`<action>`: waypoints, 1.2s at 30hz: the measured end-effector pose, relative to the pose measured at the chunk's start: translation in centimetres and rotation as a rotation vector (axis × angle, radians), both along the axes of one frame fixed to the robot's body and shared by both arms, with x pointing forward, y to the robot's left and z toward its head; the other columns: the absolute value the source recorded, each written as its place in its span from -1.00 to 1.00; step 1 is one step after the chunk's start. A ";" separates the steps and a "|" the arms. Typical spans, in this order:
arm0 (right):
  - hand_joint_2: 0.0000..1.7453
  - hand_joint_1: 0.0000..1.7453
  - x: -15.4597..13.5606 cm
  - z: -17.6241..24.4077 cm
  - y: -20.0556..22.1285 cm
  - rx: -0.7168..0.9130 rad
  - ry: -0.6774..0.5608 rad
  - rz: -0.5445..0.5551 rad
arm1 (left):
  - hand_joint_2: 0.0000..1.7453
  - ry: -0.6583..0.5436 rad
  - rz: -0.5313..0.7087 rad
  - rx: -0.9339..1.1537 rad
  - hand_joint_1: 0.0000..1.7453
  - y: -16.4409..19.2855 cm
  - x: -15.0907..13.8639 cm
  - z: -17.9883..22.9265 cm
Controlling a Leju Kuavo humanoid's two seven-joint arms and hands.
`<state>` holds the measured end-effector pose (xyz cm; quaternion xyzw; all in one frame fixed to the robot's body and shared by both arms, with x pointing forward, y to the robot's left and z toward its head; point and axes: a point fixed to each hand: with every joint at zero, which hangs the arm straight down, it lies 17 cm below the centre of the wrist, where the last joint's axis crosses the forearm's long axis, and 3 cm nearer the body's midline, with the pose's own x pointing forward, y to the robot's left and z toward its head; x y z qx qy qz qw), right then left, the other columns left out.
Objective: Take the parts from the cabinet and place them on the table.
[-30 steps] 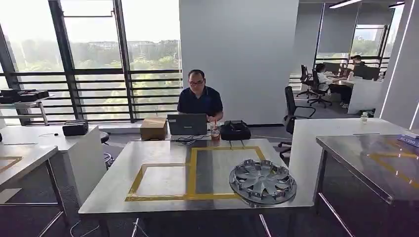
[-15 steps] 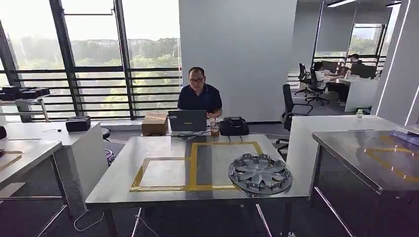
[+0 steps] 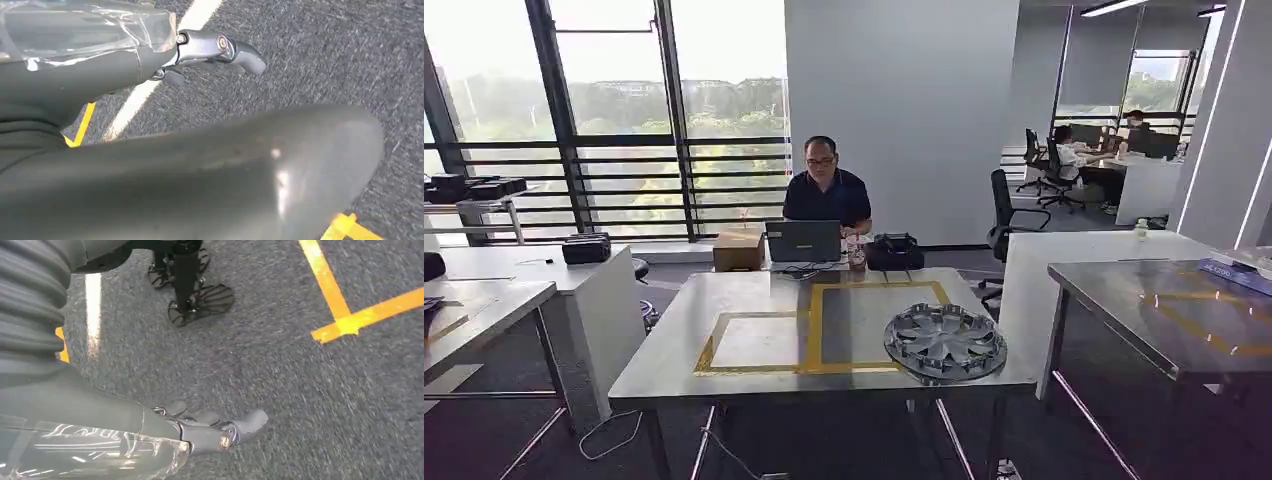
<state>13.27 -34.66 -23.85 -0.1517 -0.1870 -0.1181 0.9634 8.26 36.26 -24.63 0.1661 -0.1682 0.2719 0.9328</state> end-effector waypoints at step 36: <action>1.00 -1.00 1.2 0.1 1.8 0.149 -0.122 -0.022 | 1.00 -0.202 0.486 -0.107 -1.00 1.4 -0.1 0.8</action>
